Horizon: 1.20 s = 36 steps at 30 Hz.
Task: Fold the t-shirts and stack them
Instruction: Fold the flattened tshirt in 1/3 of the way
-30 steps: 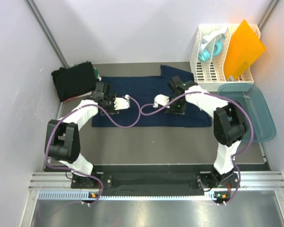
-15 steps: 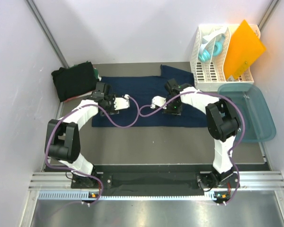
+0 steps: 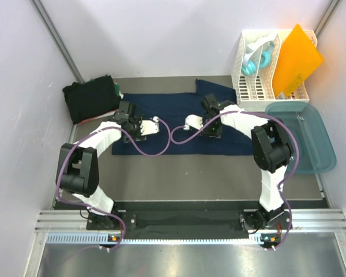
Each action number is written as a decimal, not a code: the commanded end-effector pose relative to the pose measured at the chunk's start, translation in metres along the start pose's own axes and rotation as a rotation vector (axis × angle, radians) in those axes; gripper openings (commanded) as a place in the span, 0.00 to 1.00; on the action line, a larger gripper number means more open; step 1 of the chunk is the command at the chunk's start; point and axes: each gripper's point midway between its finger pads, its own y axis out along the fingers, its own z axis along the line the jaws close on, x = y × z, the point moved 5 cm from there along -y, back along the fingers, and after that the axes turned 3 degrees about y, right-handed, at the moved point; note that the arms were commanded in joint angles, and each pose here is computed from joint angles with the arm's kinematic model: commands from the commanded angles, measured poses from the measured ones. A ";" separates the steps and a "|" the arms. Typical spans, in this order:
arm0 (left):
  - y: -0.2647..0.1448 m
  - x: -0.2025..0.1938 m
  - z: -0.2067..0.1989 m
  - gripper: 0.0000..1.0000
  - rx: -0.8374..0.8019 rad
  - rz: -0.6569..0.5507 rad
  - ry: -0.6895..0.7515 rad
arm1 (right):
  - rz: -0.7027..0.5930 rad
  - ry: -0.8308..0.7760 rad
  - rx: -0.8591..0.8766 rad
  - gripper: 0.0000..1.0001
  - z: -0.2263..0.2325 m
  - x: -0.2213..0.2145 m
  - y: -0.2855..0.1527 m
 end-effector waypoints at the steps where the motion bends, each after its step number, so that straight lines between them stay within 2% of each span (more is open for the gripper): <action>1: 0.003 0.005 0.000 0.65 -0.001 -0.012 -0.002 | -0.045 0.008 -0.054 0.31 -0.017 0.010 -0.005; 5: 0.004 0.006 0.002 0.65 -0.001 -0.012 0.001 | -0.022 0.008 -0.038 0.12 -0.017 0.006 0.006; 9: 0.005 0.006 0.003 0.65 -0.001 -0.011 -0.001 | -0.037 0.010 -0.052 0.00 -0.022 0.010 0.003; 20: 0.010 0.012 -0.001 0.65 -0.016 -0.023 0.005 | -0.059 -0.086 -0.266 0.00 -0.071 0.038 -0.037; 32: 0.011 0.014 -0.005 0.65 -0.029 -0.025 -0.002 | -0.042 -0.218 -0.402 0.01 -0.103 0.075 -0.010; 34: 0.011 0.014 -0.005 0.65 -0.029 -0.026 0.000 | -0.045 -0.234 -0.422 0.09 -0.104 0.082 -0.006; 35: 0.012 0.014 -0.005 0.65 -0.029 -0.026 0.000 | -0.052 -0.236 -0.456 0.22 -0.108 0.086 -0.007; 36: 0.012 0.014 -0.006 0.66 -0.033 -0.028 0.000 | -0.053 -0.242 -0.465 0.26 -0.106 0.089 -0.006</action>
